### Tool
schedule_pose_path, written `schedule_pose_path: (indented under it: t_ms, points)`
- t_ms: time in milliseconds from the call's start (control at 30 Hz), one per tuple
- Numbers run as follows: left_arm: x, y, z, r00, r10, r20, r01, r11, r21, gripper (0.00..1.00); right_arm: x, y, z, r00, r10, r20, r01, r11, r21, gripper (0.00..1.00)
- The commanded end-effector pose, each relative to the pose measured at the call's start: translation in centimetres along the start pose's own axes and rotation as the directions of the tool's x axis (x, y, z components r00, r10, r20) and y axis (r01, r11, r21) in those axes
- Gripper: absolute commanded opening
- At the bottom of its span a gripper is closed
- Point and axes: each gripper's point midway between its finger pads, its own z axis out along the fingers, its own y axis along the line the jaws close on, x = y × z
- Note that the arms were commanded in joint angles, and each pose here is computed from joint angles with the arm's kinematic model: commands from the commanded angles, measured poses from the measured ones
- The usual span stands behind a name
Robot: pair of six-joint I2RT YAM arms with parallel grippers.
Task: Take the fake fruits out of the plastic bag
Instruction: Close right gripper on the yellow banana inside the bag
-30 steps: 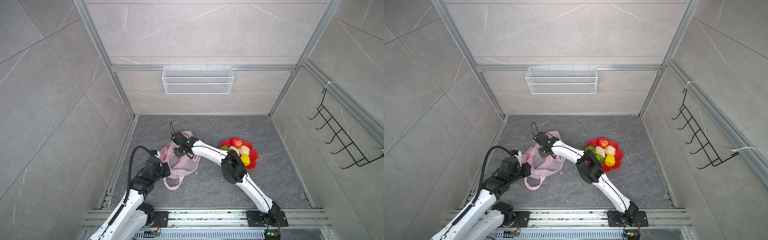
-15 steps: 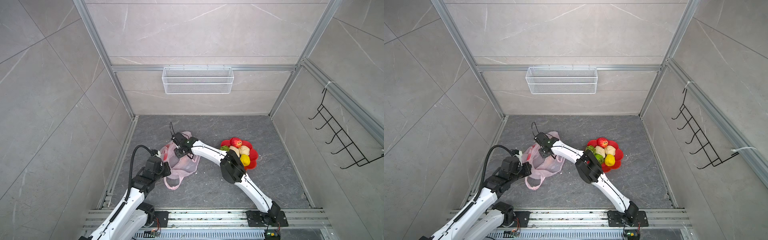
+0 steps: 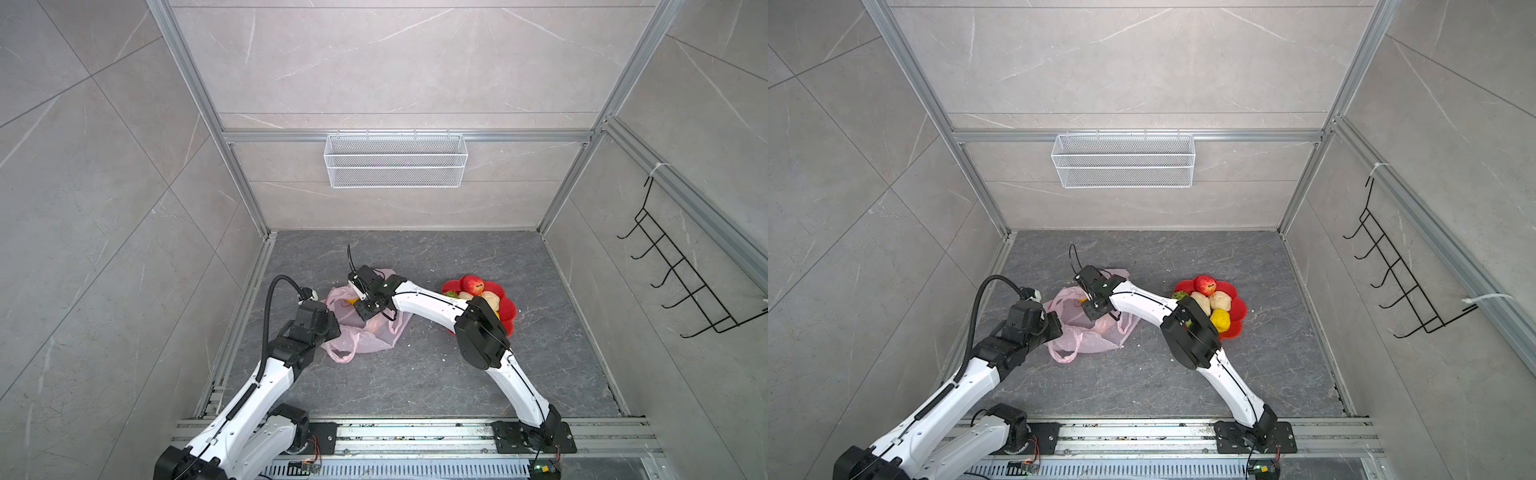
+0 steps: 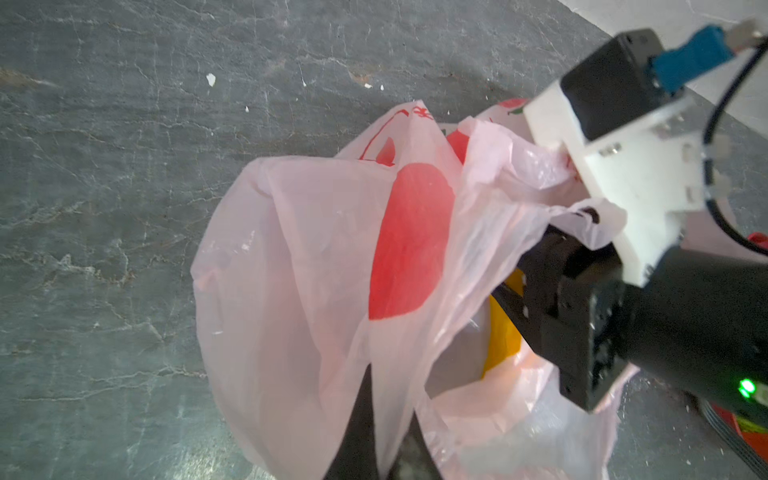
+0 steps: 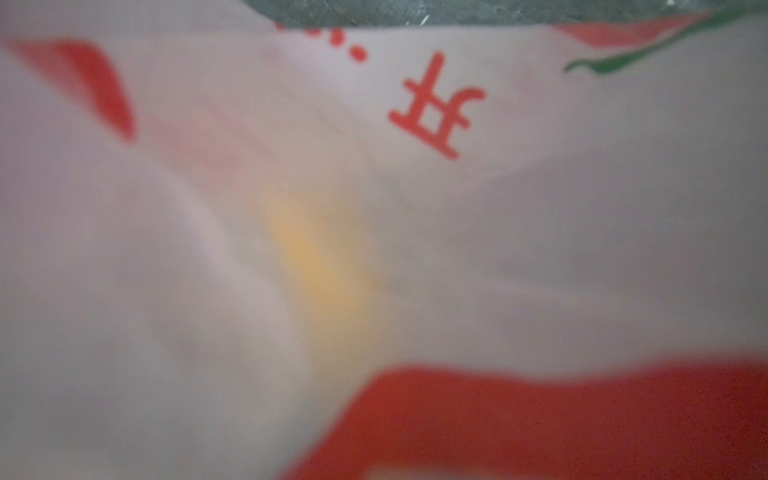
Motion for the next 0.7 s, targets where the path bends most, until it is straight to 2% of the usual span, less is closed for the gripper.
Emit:
schedule_pose_path:
  t_ms: [0, 433, 533, 667]
  points:
    - [-2.4, -0.5, 0.0, 0.998, 0.018, 0.06, -0.016, 0.999, -0.03, 0.05, -1.2, 1.1, -2.7, 0.997, -0.037, 0.074, 0.04, 0.998, -0.04, 0.3]
    - [-4.7, 0.0, 1.0, 0.993, 0.018, 0.113, -0.005, 0.994, -0.109, 0.06, 0.2, 3.2, -6.3, 0.978, -0.094, 0.185, 0.125, 0.979, -0.163, 0.29]
    - [-5.6, 0.3, 0.9, 0.991, 0.018, 0.131, -0.001, 0.991, -0.13, 0.06, 0.6, 3.4, -6.7, 0.977, -0.11, 0.181, 0.14, 0.977, -0.161, 0.29]
    - [-6.8, -0.4, -0.3, 0.984, 0.016, 0.175, 0.0, 0.996, -0.089, 0.06, 1.1, 2.6, -6.5, 0.979, -0.107, 0.175, 0.13, 0.983, -0.127, 0.29]
